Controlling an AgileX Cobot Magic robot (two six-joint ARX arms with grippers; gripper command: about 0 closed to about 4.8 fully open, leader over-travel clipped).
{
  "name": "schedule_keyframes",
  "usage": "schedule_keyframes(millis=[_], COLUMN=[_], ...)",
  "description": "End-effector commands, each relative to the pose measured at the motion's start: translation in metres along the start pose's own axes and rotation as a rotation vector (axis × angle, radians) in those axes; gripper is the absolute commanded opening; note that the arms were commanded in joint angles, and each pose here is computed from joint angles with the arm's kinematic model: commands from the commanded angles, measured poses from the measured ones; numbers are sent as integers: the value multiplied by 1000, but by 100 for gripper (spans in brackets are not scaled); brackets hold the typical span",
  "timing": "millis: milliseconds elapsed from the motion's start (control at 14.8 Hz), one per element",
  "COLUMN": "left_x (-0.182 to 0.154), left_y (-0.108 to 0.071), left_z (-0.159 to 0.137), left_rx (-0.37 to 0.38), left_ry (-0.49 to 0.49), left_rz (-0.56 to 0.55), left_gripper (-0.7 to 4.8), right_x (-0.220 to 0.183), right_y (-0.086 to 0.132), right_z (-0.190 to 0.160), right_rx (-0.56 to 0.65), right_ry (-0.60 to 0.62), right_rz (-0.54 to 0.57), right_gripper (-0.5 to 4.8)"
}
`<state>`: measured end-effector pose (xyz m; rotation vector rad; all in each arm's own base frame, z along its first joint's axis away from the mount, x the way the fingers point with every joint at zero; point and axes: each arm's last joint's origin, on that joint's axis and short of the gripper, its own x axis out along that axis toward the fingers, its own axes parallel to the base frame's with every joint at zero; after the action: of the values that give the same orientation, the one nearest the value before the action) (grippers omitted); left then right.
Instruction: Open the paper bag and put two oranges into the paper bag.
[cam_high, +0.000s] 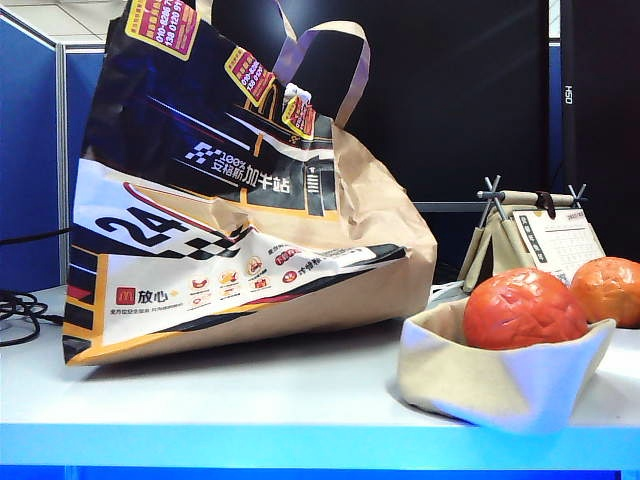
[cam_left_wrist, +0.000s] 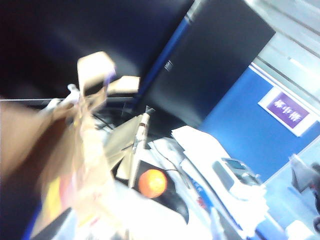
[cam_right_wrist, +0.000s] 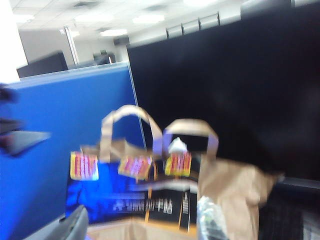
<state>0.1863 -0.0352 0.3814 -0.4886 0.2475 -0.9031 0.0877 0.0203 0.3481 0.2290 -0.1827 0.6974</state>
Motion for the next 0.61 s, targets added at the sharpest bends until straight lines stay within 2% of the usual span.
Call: schedule_keyframes(millis=[67, 202, 337, 607], left_x=[31, 56, 80, 101], left_y=[8, 22, 28, 32], left_z=[30, 43, 43, 33], left_rx=[12, -24, -49, 9], left_ry=[40, 79, 158, 203], left_rz=[-54, -56, -28, 84], left_gripper=[350, 350, 350, 350], right_x=[-1, -1, 0, 0], right_y=[2, 2, 1, 1], right_z=[4, 3, 3, 3], right_rx=[-14, -10, -8, -8], right_ry=[-17, -12, -9, -10], right_rz=[13, 13, 12, 11], right_gripper=[279, 279, 279, 279])
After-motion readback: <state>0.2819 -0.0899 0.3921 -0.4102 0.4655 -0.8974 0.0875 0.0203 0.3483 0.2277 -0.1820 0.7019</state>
